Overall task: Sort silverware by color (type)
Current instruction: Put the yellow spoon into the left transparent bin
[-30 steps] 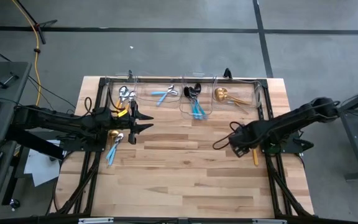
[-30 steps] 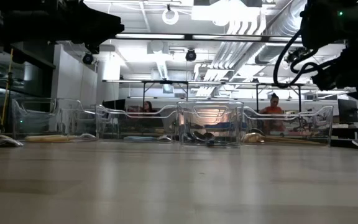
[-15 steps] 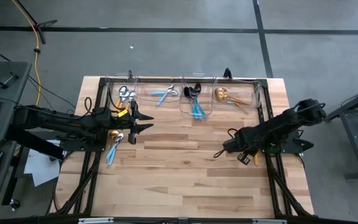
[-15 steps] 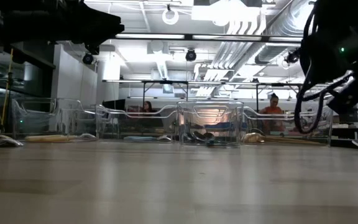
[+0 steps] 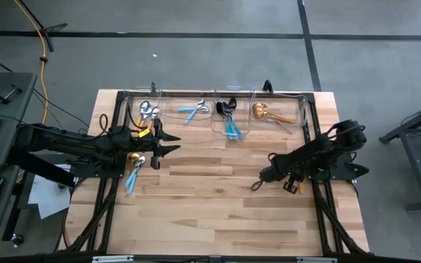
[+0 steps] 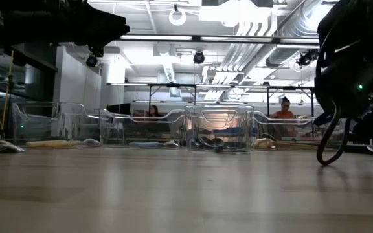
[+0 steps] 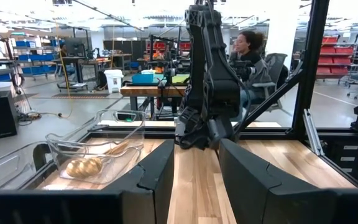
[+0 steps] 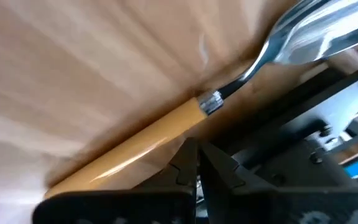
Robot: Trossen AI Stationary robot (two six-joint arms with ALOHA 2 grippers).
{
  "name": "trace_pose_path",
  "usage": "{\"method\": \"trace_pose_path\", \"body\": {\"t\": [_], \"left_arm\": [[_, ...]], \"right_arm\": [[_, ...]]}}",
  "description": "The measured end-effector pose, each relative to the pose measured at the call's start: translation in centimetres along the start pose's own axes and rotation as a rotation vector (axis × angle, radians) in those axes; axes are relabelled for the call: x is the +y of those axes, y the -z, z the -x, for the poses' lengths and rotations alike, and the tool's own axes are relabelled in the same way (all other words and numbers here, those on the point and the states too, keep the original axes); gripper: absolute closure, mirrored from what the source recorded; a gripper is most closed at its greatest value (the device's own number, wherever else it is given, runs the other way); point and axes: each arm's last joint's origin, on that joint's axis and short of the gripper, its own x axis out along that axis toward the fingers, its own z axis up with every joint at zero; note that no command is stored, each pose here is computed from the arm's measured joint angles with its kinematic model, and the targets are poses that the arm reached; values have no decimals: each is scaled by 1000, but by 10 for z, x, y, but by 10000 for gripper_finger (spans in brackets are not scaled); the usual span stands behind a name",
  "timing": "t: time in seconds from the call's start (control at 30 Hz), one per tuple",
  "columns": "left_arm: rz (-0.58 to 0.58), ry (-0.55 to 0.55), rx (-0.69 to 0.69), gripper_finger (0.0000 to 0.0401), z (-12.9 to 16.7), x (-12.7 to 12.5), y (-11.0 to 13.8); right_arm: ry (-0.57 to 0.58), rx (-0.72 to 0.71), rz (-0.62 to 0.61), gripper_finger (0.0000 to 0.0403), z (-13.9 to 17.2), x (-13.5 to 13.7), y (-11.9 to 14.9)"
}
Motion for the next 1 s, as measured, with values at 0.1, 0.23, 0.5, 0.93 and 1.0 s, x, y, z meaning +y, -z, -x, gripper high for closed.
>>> {"method": "trace_pose_path", "body": {"t": [0.1, 0.23, 0.5, 0.93, 1.0], "left_arm": [[0, 0, 0, 281, 0, 0, 0], [0, 0, 0, 281, 0, 0, 0], [0, 0, 0, 281, 0, 0, 0], [0, 1, 1, 281, 0, 0, 0], [0, 0, 1, 281, 0, 0, 0]], "right_arm": [[42, -29, 0, 402, -1, 0, -2], [69, -67, 1, 402, 1, -1, -3], [57, -166, 77, 403, 11, 5, -10], [81, -380, 225, 403, 54, 25, -11], [116, -418, 255, 403, 65, 28, -8]]}}
